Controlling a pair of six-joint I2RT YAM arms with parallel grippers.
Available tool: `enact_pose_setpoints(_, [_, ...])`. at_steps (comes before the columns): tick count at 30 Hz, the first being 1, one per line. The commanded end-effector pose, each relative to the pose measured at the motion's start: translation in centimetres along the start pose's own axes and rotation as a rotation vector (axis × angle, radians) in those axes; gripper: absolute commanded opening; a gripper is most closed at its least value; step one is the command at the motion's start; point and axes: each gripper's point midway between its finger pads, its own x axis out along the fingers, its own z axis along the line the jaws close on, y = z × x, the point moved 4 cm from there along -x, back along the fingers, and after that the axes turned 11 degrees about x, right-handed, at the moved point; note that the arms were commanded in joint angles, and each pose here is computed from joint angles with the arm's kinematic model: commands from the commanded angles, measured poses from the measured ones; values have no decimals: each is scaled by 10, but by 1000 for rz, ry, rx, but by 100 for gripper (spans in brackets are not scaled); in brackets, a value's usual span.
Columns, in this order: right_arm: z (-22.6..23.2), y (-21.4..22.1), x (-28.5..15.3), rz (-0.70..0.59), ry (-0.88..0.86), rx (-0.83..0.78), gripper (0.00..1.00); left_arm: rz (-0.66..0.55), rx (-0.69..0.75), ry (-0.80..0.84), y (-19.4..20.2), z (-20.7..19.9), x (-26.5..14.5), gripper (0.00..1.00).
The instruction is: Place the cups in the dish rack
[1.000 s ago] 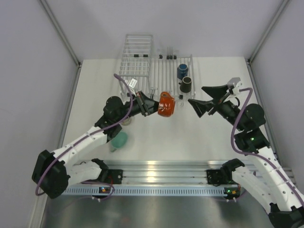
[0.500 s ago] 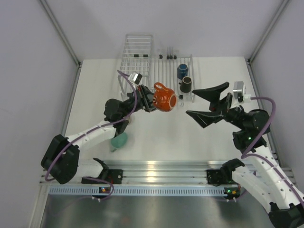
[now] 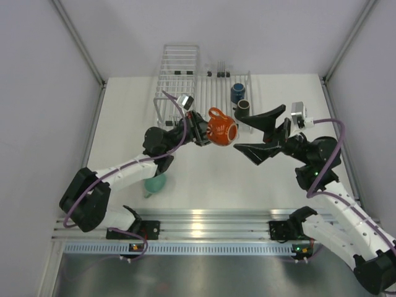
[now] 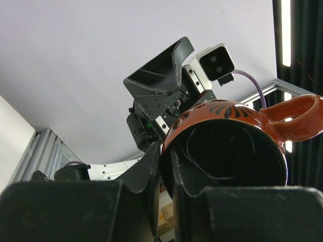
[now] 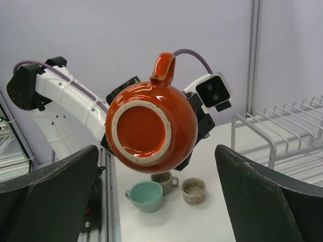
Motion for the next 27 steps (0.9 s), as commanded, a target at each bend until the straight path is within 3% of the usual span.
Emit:
enact_pose_setpoints(1, [6,-7,6,-33,-27,-48,99,-50,117,154,-11,-40,9,0])
enact_pose_setpoints(27, [15,4,47,0,-46,-48,98,-35,159,68,0,-24,20,0])
